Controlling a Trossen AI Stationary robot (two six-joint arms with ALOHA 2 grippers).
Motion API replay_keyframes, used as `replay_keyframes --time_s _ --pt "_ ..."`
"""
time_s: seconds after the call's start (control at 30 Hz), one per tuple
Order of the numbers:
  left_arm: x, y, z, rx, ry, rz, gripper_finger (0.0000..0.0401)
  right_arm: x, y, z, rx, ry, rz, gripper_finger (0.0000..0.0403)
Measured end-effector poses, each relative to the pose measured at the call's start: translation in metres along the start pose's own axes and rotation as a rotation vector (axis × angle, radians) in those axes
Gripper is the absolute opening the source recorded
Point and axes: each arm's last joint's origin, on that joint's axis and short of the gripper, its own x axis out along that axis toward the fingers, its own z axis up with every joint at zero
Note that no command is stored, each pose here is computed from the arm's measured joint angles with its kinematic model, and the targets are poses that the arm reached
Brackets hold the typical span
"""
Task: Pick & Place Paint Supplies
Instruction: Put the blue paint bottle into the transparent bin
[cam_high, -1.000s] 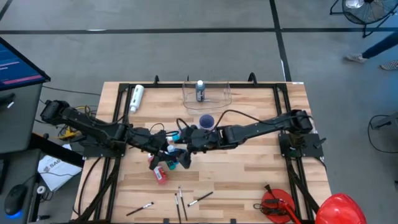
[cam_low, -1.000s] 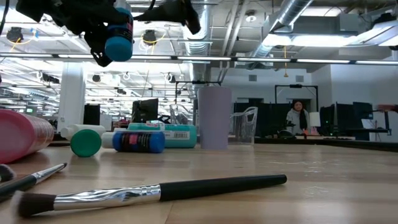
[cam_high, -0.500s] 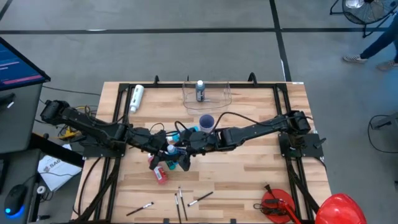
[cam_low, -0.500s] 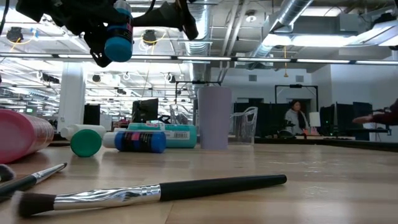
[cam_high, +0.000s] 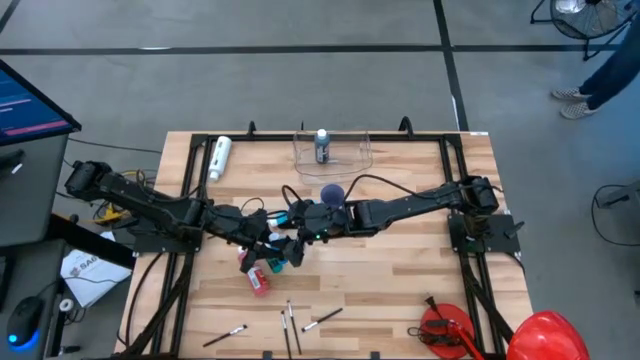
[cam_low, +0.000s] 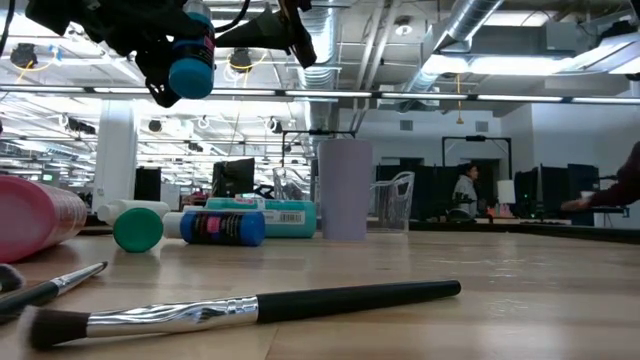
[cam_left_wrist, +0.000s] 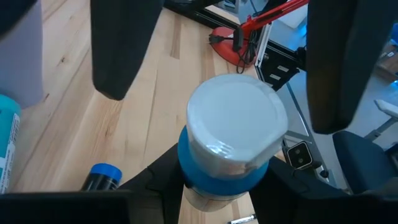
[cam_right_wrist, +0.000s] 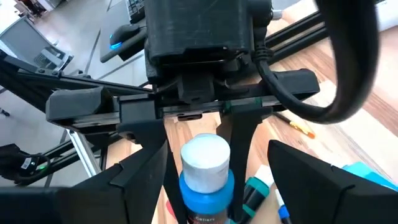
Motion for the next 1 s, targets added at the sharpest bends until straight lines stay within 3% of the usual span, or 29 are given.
replay_keyframes --time_s 0.33,0.67,1.0 --pt "0.000 0.000 0.000 0.002 0.001 0.000 0.0140 -0.004 0.018 -0.011 0.006 -0.005 -0.002 0.0270" --pt "0.000 0.000 0.000 0.002 0.001 0.000 0.0140 0.005 0.003 -0.009 0.018 -0.002 -0.033 0.0270" --pt "0.000 0.000 0.000 0.002 0.001 0.000 0.0140 0.004 0.008 -0.010 0.022 0.002 -0.004 0.0270"
